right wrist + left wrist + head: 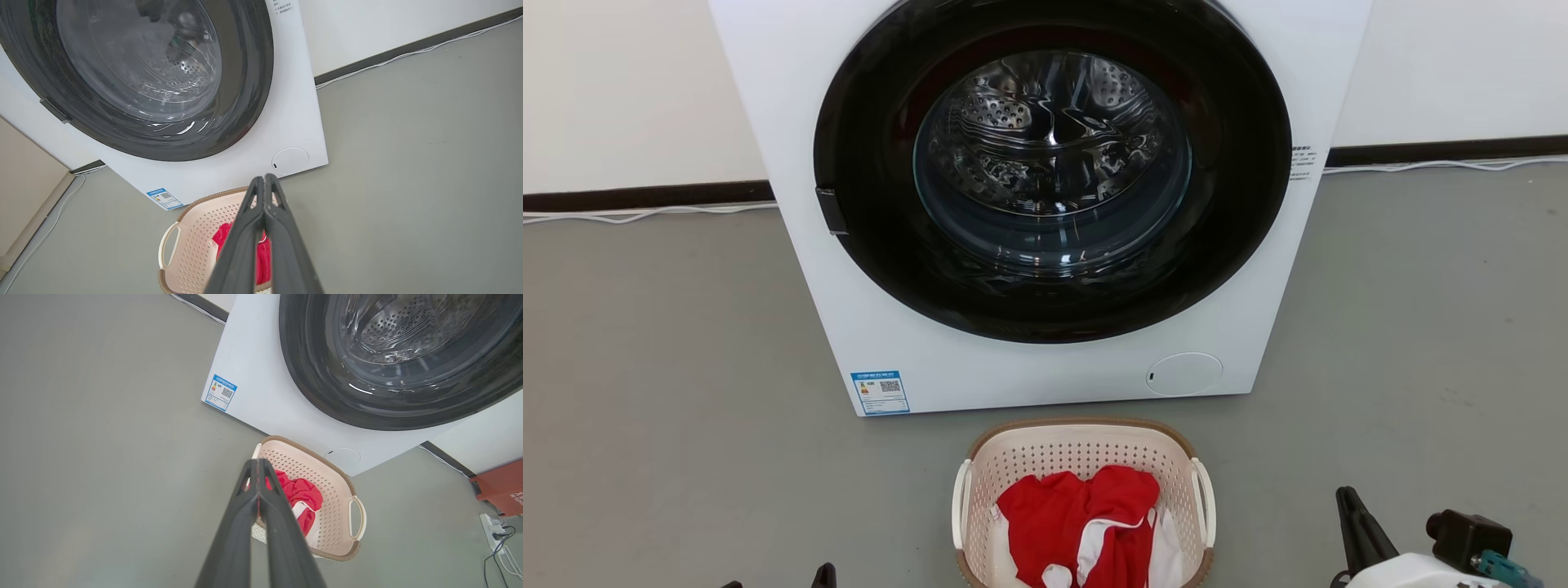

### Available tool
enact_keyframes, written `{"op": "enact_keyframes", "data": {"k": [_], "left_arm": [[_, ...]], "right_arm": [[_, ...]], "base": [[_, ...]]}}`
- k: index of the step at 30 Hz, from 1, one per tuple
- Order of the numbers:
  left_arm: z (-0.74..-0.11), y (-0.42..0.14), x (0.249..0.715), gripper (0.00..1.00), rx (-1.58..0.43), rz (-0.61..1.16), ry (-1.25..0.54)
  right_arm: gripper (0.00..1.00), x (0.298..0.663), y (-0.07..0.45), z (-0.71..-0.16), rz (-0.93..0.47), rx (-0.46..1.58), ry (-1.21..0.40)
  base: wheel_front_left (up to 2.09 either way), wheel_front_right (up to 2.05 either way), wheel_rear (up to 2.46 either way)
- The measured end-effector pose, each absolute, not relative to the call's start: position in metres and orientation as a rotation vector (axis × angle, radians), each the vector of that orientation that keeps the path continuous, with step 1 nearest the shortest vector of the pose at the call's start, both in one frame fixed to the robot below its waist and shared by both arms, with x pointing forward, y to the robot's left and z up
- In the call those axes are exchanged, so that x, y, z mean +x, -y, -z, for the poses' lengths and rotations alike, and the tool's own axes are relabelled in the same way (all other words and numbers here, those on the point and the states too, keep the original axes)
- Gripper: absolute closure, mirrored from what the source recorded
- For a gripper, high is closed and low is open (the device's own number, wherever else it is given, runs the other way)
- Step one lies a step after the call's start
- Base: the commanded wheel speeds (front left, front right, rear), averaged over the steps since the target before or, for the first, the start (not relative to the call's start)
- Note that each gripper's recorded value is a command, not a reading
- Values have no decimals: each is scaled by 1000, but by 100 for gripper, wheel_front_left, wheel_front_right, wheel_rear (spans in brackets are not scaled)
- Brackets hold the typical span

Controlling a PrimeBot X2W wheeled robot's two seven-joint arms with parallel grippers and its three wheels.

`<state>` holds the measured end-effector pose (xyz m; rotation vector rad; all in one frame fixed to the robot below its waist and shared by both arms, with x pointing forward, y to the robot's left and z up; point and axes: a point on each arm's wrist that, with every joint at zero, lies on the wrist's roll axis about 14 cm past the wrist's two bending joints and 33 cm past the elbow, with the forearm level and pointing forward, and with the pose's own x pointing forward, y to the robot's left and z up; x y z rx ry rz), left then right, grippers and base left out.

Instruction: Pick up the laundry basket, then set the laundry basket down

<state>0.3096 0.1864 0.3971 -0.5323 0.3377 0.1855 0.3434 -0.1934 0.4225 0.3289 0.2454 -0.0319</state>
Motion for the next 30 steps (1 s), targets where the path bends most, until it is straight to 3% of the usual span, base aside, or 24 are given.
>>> {"op": "enact_keyframes", "data": {"k": [30], "left_arm": [[-411, -184, 329, 100, -855, -195, -317]], "right_arm": [[100, 352, 201, -433, 115, 700, -211]], "base": [[0, 0, 0]]}}
